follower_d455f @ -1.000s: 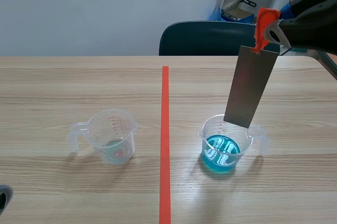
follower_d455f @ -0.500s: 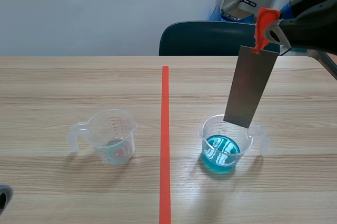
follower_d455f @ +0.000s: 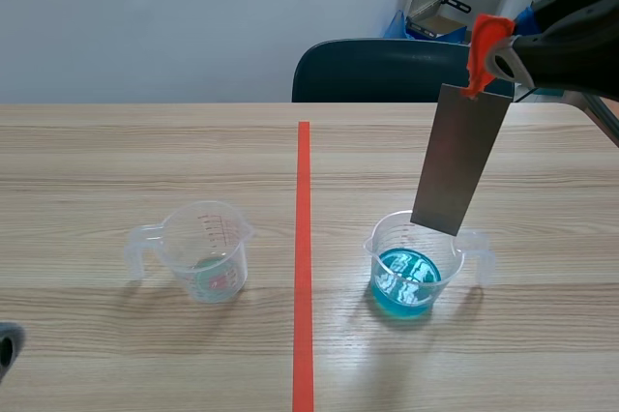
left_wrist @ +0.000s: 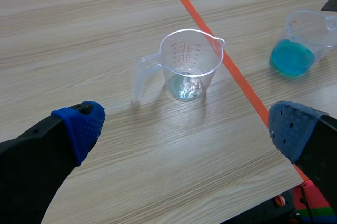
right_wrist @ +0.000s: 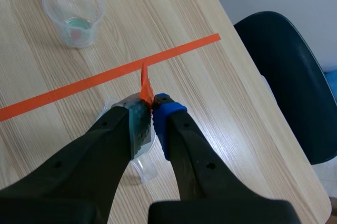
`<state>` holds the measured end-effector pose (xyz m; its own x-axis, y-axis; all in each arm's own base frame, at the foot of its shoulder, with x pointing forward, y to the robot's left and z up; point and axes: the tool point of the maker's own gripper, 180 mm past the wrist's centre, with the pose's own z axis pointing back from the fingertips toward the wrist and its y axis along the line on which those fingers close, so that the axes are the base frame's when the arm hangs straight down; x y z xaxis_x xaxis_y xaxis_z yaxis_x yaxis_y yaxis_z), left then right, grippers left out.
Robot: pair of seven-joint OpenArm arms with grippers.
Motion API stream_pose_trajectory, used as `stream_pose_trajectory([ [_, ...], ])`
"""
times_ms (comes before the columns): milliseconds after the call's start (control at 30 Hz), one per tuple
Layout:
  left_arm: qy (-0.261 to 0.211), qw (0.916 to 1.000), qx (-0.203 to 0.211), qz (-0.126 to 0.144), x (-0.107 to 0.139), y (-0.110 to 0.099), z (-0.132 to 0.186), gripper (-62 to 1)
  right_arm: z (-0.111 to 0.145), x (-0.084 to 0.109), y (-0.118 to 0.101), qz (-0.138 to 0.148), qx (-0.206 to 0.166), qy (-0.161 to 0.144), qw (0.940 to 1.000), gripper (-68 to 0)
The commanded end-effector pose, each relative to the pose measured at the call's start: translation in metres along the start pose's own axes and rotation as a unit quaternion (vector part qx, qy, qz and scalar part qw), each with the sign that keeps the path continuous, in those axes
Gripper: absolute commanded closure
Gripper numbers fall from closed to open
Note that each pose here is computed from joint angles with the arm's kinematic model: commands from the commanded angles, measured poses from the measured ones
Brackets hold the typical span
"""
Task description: Do the redox reaction experiment
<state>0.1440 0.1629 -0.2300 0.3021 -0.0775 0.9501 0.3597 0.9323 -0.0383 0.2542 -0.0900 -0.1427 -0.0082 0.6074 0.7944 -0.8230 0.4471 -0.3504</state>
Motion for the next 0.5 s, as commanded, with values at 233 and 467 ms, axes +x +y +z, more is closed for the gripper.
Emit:
stream_pose_trajectory([
  [233, -0.043, 0.9988, -0.021, 0.003, 0.011, -0.005, -0.031, -13.0, 0.002, 0.006, -0.004, 0.004, -0.006, -0.011, 0.9999, -0.8],
  [467, -0.076, 0.9955, -0.058, -0.007, 0.004, -0.02, -0.074, -2.3, 0.002, 0.007, -0.004, 0.002, -0.004, -0.014, 0.9999, -0.8],
])
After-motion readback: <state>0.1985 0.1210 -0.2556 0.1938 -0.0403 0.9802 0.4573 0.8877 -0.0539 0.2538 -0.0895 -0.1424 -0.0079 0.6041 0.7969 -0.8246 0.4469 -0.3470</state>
